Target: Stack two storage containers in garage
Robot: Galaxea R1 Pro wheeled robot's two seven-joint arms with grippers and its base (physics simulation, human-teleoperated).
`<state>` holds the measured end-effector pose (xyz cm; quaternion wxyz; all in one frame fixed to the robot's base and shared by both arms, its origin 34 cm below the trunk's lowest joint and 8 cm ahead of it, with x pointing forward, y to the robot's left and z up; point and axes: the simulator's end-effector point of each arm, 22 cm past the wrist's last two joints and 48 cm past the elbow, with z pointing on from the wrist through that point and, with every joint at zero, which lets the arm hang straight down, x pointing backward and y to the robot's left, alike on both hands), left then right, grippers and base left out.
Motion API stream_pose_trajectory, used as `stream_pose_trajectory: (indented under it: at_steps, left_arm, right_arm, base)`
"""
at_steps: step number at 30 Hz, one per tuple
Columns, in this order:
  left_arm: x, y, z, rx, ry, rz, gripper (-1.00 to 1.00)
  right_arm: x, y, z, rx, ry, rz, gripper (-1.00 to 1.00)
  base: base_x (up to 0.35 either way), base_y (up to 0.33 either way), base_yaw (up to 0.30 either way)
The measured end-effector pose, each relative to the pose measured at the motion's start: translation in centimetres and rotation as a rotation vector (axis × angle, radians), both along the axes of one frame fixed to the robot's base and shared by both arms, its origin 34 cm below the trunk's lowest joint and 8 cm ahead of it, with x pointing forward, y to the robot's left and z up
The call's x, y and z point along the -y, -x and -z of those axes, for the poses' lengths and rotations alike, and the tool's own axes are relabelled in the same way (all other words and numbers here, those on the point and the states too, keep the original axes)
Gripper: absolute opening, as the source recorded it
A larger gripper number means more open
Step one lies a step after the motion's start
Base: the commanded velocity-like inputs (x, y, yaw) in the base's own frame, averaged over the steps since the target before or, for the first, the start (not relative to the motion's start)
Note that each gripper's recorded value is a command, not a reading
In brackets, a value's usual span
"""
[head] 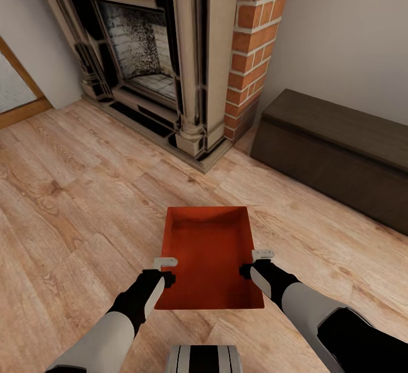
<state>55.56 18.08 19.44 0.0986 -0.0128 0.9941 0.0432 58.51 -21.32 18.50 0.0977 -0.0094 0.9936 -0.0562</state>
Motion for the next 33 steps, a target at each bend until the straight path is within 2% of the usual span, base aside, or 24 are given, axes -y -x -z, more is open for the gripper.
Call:
stream_pose_trajectory:
  at_steps: [7, 15, 32, 33]
  left_arm:
    - [-0.1, -0.1, 0.0, 0.0, 0.0, 0.0, 1.0]
    - [-0.2, -2.4, -0.7, 0.024, -0.003, 0.001, 1.0]
    - [-0.2, -2.6, -0.9, 0.028, -0.003, 0.001, 1.0]
    - [-0.2, -2.6, -0.9, 0.028, -0.003, 0.001, -1.0]
  right_arm:
    - [-0.1, 0.0, 0.0, 0.0, -0.001, 0.0, 1.0]
    - [-0.1, 0.0, 0.0, 0.0, -0.001, -0.001, 1.0]
    - [0.3, 0.5, 0.2, -0.011, 0.005, 0.005, 1.0]
    - [0.3, 0.5, 0.2, -0.011, 0.005, 0.005, -1.0]
  base:
    - [0.0, 0.0, 0.0]
    - [0.0, 0.0, 0.0]
    - [0.0, 0.0, 0.0]
    - [0.0, 0.0, 0.0]
